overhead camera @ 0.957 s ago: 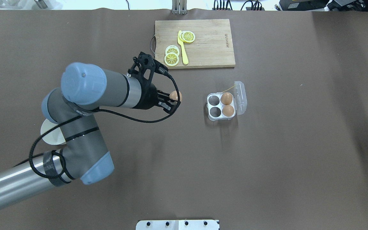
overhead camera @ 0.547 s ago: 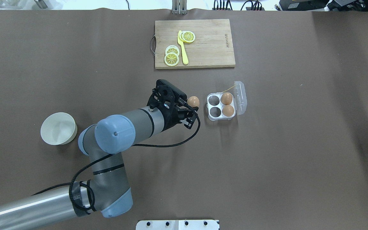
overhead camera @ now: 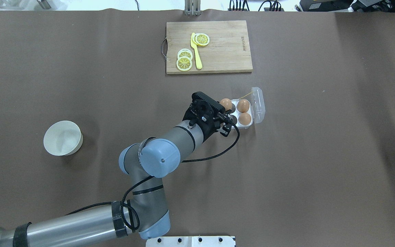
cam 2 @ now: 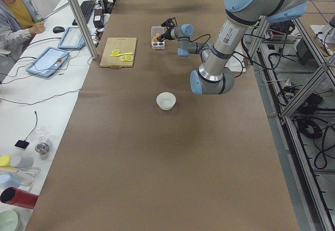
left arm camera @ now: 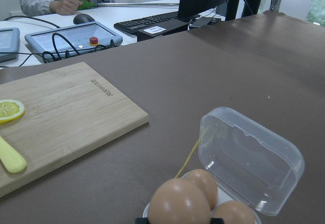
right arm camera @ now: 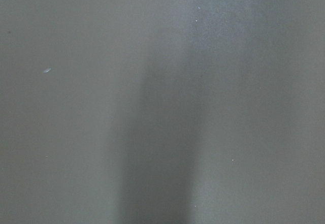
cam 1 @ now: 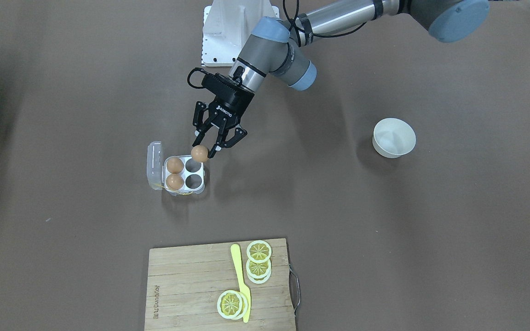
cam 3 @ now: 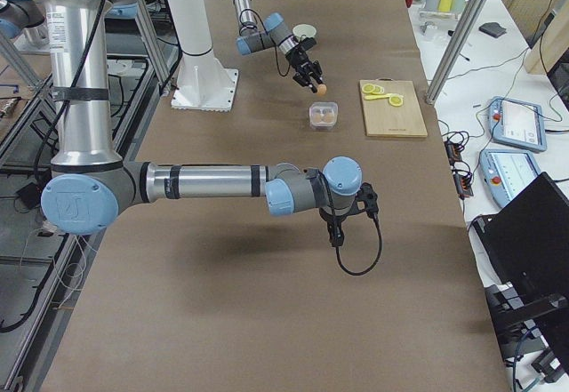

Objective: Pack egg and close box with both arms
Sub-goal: 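Carry the egg with the left gripper to the clear egg box, then lower the egg into the empty box slot and open the left gripper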

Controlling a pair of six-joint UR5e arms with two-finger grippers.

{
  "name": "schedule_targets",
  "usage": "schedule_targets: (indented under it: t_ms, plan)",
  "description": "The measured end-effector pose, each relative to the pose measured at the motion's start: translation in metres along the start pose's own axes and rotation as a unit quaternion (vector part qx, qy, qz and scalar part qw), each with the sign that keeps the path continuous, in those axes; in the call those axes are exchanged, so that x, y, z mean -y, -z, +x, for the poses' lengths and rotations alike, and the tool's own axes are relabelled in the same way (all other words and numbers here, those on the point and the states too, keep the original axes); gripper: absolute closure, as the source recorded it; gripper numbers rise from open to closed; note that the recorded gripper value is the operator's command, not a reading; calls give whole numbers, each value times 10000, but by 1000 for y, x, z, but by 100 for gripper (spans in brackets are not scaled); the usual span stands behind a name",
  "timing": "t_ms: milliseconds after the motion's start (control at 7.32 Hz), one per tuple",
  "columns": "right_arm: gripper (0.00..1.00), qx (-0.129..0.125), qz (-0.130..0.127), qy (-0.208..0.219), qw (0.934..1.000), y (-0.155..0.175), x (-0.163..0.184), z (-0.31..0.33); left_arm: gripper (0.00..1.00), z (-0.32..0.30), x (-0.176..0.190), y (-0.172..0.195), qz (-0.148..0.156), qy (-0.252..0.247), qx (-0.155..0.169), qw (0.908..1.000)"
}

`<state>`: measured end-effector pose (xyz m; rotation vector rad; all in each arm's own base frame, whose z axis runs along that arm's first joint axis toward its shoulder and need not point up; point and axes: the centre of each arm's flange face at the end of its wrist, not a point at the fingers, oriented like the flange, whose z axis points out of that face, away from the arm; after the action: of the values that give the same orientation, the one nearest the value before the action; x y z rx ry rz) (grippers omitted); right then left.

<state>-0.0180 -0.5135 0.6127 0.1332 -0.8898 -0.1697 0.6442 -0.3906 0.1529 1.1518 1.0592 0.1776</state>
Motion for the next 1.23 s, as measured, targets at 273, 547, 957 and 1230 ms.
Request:
schedule_targets:
  t_ms: [273, 547, 957, 1230]
  plan:
    - [0, 7, 12, -41, 10000, 1, 1, -2, 100, 11, -9, -10, 65, -50, 241, 9997]
    - [0, 12, 7, -46, 10000, 0, 1, -3, 100, 19, -9, -19, 56, -87, 311, 9995]
    - [0, 14, 2, -45, 10000, 0, 1, -4, 100, 24, -12, -28, -2, -128, 345, 9993]
    - [0, 14, -4, -42, 10000, -1, 1, -4, 100, 27, -11, -32, -24, -136, 341, 9993]
